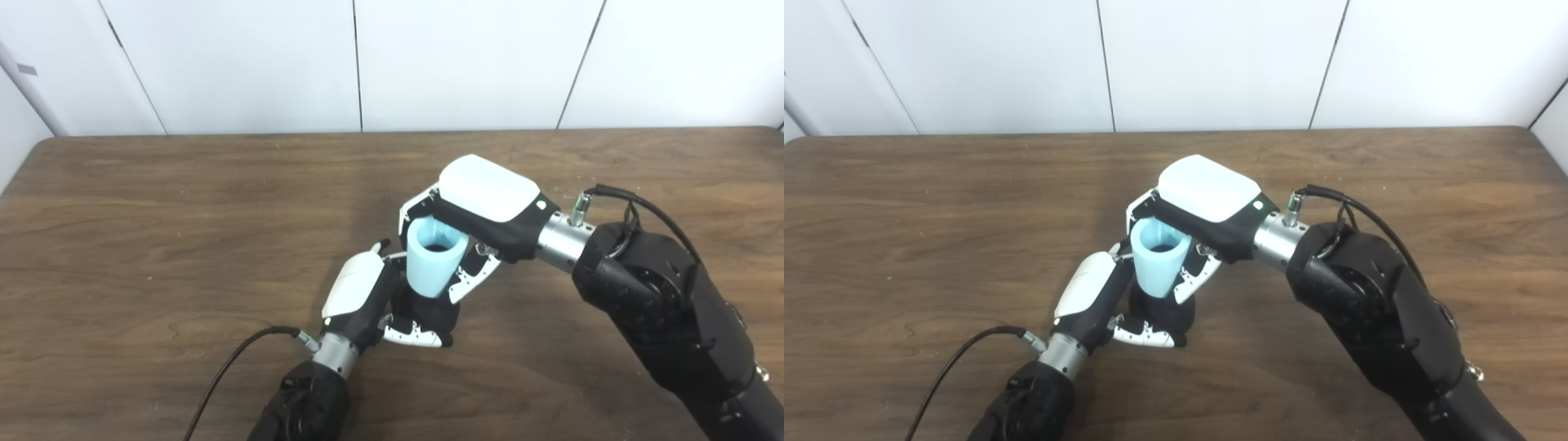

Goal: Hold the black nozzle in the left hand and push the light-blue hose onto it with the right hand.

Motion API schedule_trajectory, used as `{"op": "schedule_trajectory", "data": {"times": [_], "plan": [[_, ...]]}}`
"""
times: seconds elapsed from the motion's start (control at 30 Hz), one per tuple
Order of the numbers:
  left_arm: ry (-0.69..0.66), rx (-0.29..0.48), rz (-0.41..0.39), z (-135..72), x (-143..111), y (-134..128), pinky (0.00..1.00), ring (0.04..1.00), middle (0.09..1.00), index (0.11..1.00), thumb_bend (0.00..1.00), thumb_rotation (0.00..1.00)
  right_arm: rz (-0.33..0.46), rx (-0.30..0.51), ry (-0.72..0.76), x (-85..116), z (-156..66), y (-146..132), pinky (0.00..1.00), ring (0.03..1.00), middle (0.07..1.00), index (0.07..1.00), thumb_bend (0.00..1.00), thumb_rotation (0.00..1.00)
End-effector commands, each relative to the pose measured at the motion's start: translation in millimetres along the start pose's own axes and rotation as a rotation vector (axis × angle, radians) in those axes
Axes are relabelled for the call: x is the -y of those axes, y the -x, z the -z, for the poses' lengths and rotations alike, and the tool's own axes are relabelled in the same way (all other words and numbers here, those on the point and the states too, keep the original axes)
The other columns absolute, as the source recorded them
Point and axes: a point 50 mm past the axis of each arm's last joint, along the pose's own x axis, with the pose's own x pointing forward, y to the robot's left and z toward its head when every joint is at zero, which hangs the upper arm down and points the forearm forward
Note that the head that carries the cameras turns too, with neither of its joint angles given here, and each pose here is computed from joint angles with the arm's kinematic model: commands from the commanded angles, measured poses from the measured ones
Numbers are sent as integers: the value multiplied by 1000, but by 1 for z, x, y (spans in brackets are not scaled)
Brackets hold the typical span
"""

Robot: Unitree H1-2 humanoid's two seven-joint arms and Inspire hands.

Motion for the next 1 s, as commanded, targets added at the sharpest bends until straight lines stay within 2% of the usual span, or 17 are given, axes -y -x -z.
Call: {"op": "schedule_trajectory", "data": {"times": [0.0, 0.03, 0.07, 0.1, 0.17, 0.2, 0.23, 0.27, 0.33, 0.67, 0.97], "plan": [[-8, -97, 117, 18, 22, 10, 1000, 685, 476, 507, 520, 0, -105, -45, -19, -18, 10, 0, 322, 431, 501, 512, 499, 0], [-8, -97, 117, 19, 22, 10, 1000, 685, 476, 507, 520, 0, -112, -49, -23, -17, 10, 0, 325, 430, 504, 514, 499, 0], [-7, -97, 117, 19, 22, 10, 1000, 678, 476, 507, 520, 0, -117, -51, -26, -16, 10, 1, 418, 508, 508, 497, 513, 0], [-7, -97, 117, 19, 23, 9, 1000, 675, 476, 507, 520, 0, -120, -55, -26, -15, 11, 1, 467, 547, 511, 488, 521, 0], [-6, -97, 117, 19, 23, 9, 1000, 672, 476, 507, 520, 0, -122, -61, -11, -13, 11, 1, 539, 620, 637, 494, 521, 101], [-5, -96, 117, 19, 23, 9, 1000, 672, 476, 506, 520, 0, -123, -63, -1, -12, 12, 1, 595, 660, 679, 576, 697, 74], [-5, -96, 117, 19, 23, 9, 1000, 672, 477, 506, 520, 0, -123, -68, 21, -10, 12, 1, 624, 680, 700, 619, 788, 59], [-5, -96, 118, 19, 23, 9, 1000, 674, 478, 505, 520, 0, -115, -71, 48, -7, 12, 2, 687, 727, 744, 664, 852, 71], [-5, -97, 118, 19, 23, 9, 1000, 677, 478, 505, 521, 0, -106, -74, 75, -3, 12, 4, 744, 767, 772, 704, 896, 98], [-1, -104, 122, 20, 27, 7, 1000, 688, 479, 504, 521, 0, 48, -61, 116, 23, 18, 10, 758, 792, 795, 738, 961, 117], [-2, -107, 119, 22, 26, 6, 1000, 695, 480, 504, 521, 0, 160, -49, 143, 49, 9, 19, 760, 818, 811, 770, 1000, 155]]}}
